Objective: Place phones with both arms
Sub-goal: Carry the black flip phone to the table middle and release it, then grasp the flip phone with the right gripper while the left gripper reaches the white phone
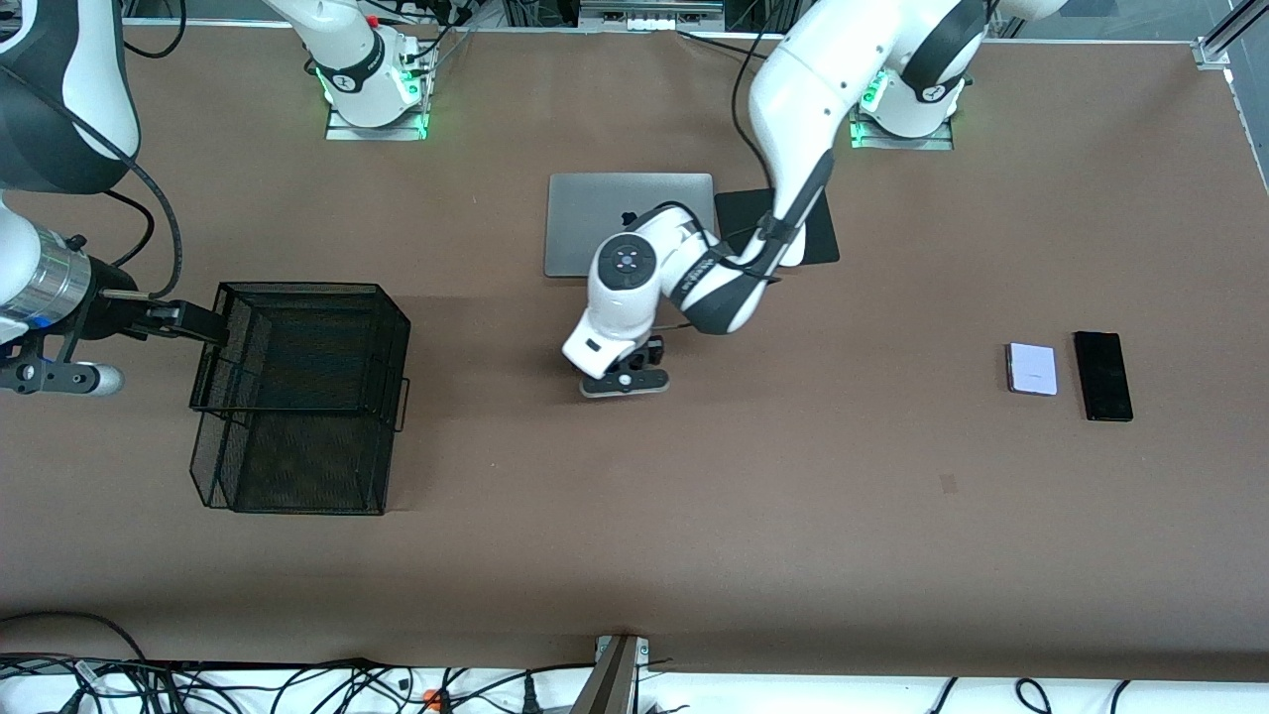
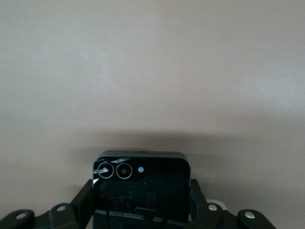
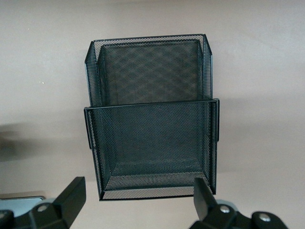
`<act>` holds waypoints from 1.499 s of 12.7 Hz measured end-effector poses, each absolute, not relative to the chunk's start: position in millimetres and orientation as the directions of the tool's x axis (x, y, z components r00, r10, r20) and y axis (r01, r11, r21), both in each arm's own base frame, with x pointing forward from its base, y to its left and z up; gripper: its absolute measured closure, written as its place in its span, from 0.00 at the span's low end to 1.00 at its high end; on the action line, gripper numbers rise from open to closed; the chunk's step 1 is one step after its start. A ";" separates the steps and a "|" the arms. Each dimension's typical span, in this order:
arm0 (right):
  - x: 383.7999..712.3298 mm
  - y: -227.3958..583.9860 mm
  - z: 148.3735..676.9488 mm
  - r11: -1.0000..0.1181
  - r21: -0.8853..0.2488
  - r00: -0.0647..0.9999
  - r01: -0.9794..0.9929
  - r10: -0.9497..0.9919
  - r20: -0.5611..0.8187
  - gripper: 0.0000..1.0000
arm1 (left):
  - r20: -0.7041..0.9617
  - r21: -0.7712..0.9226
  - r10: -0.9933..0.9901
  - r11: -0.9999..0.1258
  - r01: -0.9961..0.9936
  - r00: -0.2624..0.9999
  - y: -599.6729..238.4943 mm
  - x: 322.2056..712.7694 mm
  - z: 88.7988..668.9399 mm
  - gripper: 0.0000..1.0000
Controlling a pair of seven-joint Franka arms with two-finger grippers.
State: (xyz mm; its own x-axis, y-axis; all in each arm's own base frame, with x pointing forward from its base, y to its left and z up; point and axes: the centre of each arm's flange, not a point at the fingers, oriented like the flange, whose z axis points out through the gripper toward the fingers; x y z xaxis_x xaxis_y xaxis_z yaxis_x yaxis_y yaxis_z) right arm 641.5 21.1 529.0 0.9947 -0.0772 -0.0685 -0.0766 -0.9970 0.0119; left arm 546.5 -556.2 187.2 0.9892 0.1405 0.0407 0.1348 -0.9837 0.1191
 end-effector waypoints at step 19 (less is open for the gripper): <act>644.5 109.9 504.4 -0.998 0.008 0.996 -0.056 -0.056 -0.076 0.01 | -0.092 0.006 0.160 -0.987 0.161 0.983 -419.5 643.9 316.5 0.00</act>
